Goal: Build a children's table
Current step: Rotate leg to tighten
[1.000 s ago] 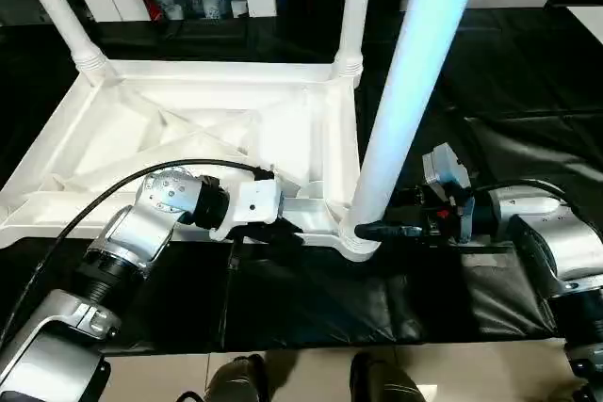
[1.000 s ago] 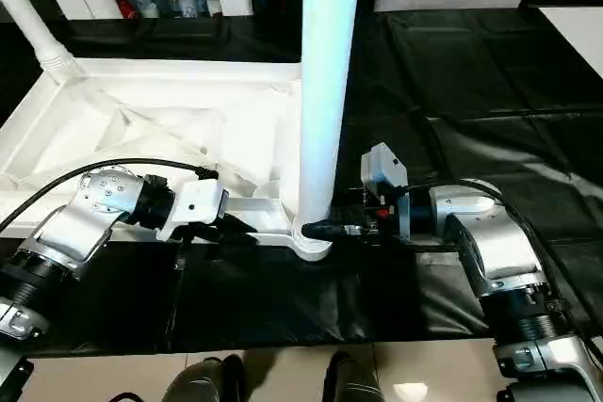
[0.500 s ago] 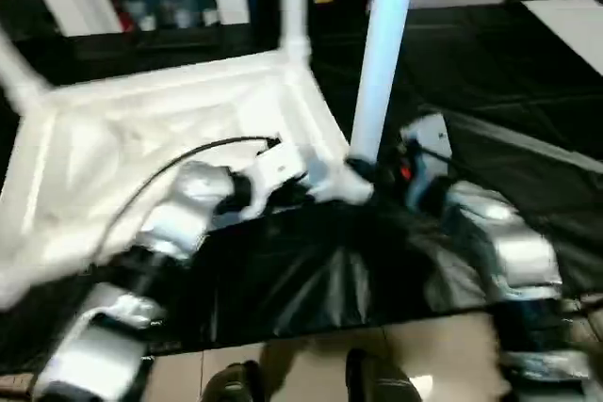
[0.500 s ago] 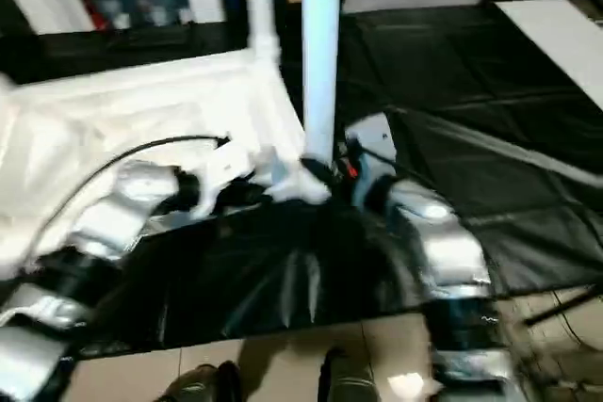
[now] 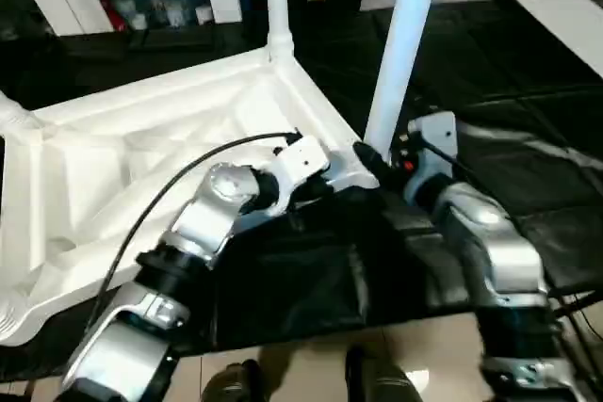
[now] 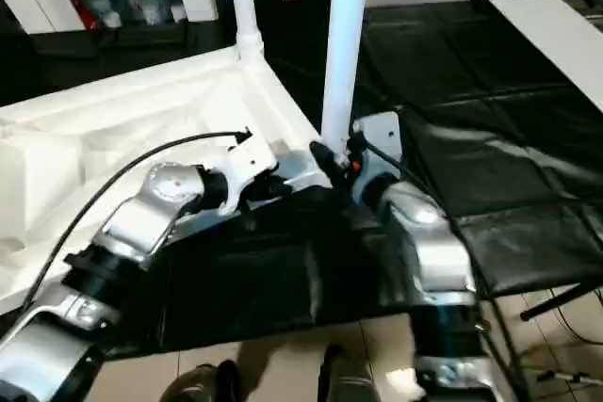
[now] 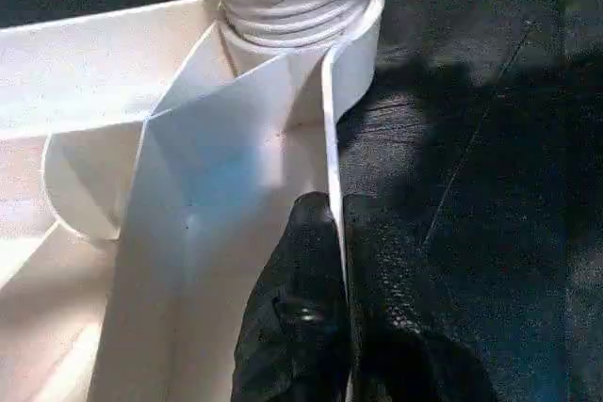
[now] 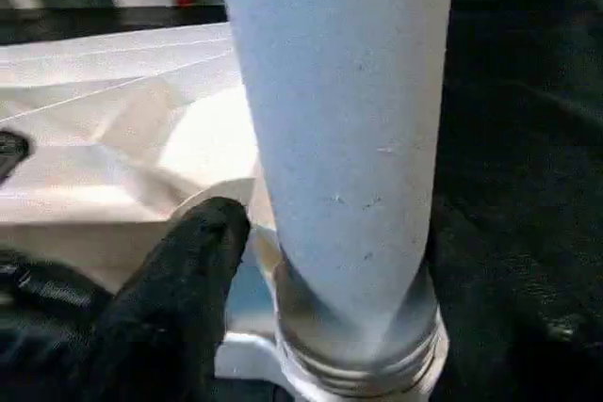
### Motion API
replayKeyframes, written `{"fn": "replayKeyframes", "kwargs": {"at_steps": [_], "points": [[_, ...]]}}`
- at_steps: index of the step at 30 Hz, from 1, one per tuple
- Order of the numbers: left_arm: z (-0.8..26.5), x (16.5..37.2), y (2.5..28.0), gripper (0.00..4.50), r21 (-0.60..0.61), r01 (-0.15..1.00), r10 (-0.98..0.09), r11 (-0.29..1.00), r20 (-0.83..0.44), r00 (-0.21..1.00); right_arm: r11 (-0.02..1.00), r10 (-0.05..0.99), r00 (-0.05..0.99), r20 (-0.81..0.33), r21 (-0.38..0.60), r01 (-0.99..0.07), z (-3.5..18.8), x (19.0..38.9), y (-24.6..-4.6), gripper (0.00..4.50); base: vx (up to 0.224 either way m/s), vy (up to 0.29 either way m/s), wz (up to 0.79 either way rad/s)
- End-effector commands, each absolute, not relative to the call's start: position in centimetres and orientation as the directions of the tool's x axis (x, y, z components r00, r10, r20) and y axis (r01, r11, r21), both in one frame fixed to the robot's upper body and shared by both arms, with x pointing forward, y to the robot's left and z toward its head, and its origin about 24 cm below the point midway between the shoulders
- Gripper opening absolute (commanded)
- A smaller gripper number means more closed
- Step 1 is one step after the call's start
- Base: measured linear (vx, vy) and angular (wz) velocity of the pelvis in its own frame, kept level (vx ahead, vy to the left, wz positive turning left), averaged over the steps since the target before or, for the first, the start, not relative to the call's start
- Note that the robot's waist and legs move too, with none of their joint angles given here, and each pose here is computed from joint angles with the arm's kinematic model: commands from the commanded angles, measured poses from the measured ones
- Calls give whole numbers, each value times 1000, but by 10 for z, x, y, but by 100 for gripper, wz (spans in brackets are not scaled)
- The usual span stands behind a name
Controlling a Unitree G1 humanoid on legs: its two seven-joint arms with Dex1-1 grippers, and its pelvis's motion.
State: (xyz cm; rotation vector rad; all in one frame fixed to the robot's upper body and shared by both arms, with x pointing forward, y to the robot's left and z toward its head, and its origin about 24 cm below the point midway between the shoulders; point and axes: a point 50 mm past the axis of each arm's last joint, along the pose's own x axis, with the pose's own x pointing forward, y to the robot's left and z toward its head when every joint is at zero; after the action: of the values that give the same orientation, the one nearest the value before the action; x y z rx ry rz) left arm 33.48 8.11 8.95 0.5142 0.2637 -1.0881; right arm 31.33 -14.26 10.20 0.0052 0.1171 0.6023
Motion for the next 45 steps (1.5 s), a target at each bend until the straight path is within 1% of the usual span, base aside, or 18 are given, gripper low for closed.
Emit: {"fn": "replayKeyframes", "kwargs": {"at_steps": [1, 4, 6, 10, 12, 13, 16, 20, 21, 23, 27, 28, 29, 33, 40, 42, 43, 45], "points": [[97, 333, 88, 0, 344, 897, -806, 278, -424, 413, 666, 742, 656, -137, 41, -745, 95, 300, -129, 346, 0, 0, 0], [95, 329, 98, 0, 368, 910, -827, 193, -437, 352, 588, 798, 581, -160, -6, -809, 97, 296, -144, 346, 10, -17, 1], [94, 329, 100, 0, 371, 912, -829, 175, -445, 340, 572, 808, 566, -163, -14, -820, 98, 296, -146, 346, 15, -25, 1], [91, 317, 112, 0, 294, 956, -845, 0, -511, 158, 450, 867, 456, -199, -79, -890, 103, 293, -158, 346, 0, 0, 0], [89, 313, 117, 0, 273, 959, -835, -70, -543, 94, 399, 889, 408, -208, -86, -913, 106, 293, -162, 346, 0, 0, 0], [89, 313, 117, 0, 273, 959, -835, -70, -543, 94, 399, 889, 408, -208, -86, -913, 106, 293, -162, 346, 0, 0, 0], [88, 307, 122, 0, 255, 954, -824, -156, -566, 16, 311, 920, 323, -221, -88, -946, 109, 292, -167, 346, 0, 0, 0], [88, 306, 125, 0, 248, 949, -811, -197, -585, -15, 199, 949, 205, -238, -50, -979, 110, 287, -166, 308, 0, 0, 0], [88, 306, 125, 0, 248, 949, -811, -197, -585, -15, 199, 949, 205, -238, -50, -979, 110, 287, -166, 308, 0, 0, 0], [88, 307, 125, 0, 246, 946, -811, -211, -585, -28, 142, 958, 143, -249, -21, -990, 110, 286, -166, 279, 0, 0, 0], [89, 307, 126, 0, 247, 943, -810, -225, -585, -40, 87, 959, 83, -271, 3, -996, 109, 286, -167, 254, 0, 0, 0], [89, 307, 126, 0, 247, 942, -809, -226, -586, -40, 83, 959, 78, -274, 4, -997, 109, 286, -167, 230, 0, 0, 0], [89, 307, 127, 0, 250, 942, -807, -226, -589, -37, 66, 959, 59, -279, 16, -998, 109, 286, -167, 221, 0, 0, 0], [89, 308, 128, 0, 254, 942, -807, -218, -590, -28, 51, 959, 42, -281, 27, -998, 109, 285, -167, 200, 0, 0, 0], [88, 308, 129, 0, 253, 949, -816, -185, -578, -5, 36, 963, 21, -270, 51, -998, 105, 283, -164, 194, 0, 0, 0], [89, 310, 126, 0, 259, 956, -833, -136, -553, 31, 92, 968, 73, -241, 69, -993, 105, 284, -158, 194, 0, 0, 0], [90, 312, 122, 0, 268, 959, -840, -90, -538, 71, 170, 959, 148, -242, 73, -983, 102, 287, -152, 194, 0, 0, 0], [92, 314, 119, 0, 273, 961, -842, -47, -529, 109, 241, 944, 219, -246, 65, -968, 100, 290, -146, 194, 0, 0, 0]]}}
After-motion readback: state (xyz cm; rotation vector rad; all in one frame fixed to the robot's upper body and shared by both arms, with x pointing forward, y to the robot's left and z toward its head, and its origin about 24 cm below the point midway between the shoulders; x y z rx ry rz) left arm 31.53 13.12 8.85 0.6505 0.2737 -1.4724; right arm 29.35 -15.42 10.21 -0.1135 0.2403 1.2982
